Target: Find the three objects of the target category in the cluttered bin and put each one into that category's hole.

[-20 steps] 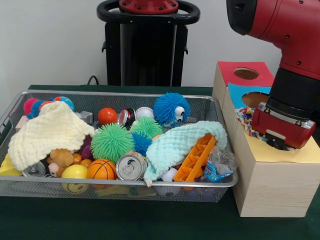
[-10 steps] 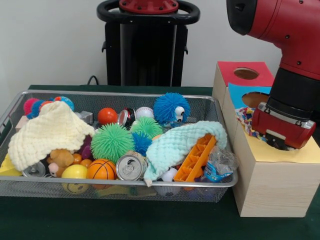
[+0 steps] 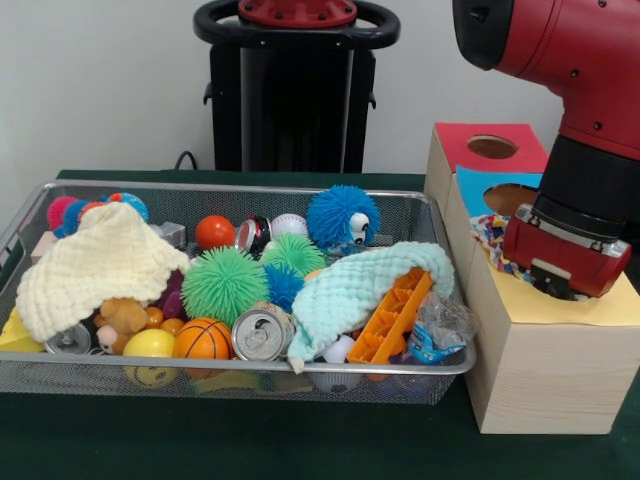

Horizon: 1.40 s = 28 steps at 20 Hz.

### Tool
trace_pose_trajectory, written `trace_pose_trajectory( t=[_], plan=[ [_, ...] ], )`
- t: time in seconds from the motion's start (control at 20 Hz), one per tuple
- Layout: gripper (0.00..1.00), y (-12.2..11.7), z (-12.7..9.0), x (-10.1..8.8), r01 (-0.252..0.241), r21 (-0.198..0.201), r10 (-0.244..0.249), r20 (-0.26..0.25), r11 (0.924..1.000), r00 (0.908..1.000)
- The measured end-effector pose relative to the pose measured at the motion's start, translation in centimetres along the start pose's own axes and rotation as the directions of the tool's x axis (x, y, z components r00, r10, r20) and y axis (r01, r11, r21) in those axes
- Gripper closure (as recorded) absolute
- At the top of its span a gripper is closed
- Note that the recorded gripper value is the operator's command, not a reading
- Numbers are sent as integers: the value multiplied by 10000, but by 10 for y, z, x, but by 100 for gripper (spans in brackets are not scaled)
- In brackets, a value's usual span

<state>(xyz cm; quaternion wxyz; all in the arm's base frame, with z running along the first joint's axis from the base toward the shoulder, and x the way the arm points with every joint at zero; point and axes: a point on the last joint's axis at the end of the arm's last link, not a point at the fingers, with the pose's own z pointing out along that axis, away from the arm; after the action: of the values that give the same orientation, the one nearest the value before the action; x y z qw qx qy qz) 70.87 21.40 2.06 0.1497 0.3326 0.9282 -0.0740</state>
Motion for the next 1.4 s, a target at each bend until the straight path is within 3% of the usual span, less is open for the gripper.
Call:
trace_pose_trajectory(
  t=[0.65,0.7,1.4],
  plan=[
    [0,-1,0,-1,-32,42,33,-86,10000,10000],
    [100,-1,0,-1,-34,43,34,-100,10000,9999],
    [100,-1,-1,-2,-62,60,63,-180,10000,9998]
  ],
)
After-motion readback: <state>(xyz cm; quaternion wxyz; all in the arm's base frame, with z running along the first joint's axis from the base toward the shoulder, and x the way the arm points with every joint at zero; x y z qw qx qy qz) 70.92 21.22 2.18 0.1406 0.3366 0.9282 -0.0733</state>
